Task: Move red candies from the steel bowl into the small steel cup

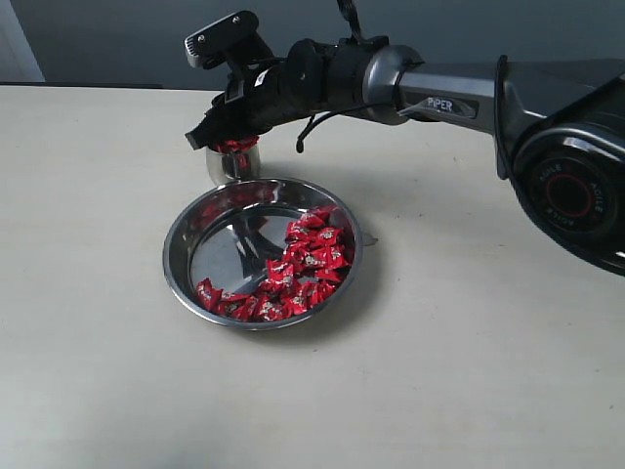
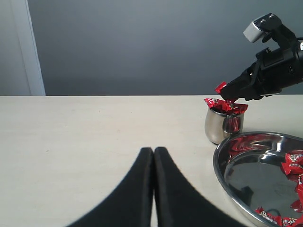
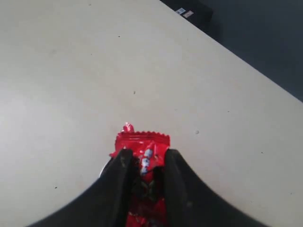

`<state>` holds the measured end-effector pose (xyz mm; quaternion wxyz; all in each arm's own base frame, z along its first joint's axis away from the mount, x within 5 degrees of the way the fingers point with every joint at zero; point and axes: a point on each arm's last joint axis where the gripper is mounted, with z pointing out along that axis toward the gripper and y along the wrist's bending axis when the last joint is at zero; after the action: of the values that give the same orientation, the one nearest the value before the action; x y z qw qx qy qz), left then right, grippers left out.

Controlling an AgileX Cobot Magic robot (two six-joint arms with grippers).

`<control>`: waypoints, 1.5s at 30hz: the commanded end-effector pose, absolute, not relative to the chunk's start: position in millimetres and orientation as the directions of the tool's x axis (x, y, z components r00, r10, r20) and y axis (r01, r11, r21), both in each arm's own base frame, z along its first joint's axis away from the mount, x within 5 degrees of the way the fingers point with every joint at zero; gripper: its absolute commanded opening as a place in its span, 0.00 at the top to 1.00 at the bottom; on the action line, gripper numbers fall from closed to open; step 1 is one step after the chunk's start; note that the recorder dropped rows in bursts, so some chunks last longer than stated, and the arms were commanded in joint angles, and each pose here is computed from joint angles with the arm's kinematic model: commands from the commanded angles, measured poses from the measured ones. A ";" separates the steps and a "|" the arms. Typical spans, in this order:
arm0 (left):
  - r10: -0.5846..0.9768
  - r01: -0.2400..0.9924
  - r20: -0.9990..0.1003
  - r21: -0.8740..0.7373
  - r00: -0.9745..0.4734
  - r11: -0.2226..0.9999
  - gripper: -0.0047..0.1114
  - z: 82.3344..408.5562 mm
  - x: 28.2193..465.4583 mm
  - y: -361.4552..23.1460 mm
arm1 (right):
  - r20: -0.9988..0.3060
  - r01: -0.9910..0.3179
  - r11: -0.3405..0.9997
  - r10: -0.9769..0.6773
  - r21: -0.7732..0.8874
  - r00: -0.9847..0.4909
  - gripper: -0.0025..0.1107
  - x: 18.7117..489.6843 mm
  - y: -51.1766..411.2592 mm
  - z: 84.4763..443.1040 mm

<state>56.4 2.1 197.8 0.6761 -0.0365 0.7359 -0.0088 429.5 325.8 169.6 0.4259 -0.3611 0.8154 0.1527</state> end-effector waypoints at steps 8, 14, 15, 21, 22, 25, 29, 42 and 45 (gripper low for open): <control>-0.070 -0.043 -0.995 -0.067 -0.073 0.997 0.96 198.4 56.2 2.1 | -0.815 -0.714 0.698 -0.447 -0.061 -0.367 0.63 431.4 325.4 172.2; -0.070 -0.043 -0.995 -0.067 -0.073 0.997 0.96 198.4 56.2 2.1 | -0.820 -0.711 0.700 -0.443 -0.064 -0.363 0.63 431.9 325.4 172.8; -0.070 -0.043 -0.995 -0.067 -0.073 0.997 0.96 198.4 56.2 2.1 | -0.820 -0.711 0.700 -0.443 -0.064 -0.363 0.63 431.9 325.4 172.8; -0.070 -0.043 -0.995 -0.067 -0.073 0.997 0.96 198.4 56.2 2.1 | -0.820 -0.711 0.701 -0.442 -0.064 -0.362 0.63 432.0 325.4 172.9; -0.070 -0.043 -0.995 -0.067 -0.073 0.997 0.96 198.4 56.2 2.1 | -0.820 -0.711 0.701 -0.442 -0.064 -0.362 0.63 432.0 325.4 172.9; -0.070 -0.043 -0.995 -0.067 -0.073 0.997 0.96 198.4 56.2 2.1 | -0.820 -0.711 0.701 -0.442 -0.064 -0.362 0.63 432.0 325.4 172.9; -0.070 -0.043 -0.995 -0.067 -0.073 0.997 0.96 198.4 56.2 2.1 | -0.820 -0.711 0.701 -0.442 -0.064 -0.362 0.63 432.0 325.4 172.9; -0.070 -0.043 -0.995 -0.067 -0.073 0.997 0.96 198.4 56.2 2.1 | -0.842 -0.707 0.705 -0.415 -0.058 -0.345 0.99 429.8 324.3 194.1; -0.070 -0.043 -0.995 -0.067 -0.073 0.997 0.96 198.4 56.2 2.1 | -0.876 -0.700 0.712 -0.372 -0.058 -0.307 0.98 425.3 321.0 228.8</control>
<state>56.4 2.1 197.8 0.6761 -0.0365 0.7359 -0.0088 428.7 325.3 186.3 0.4428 -0.3517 0.8090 0.1605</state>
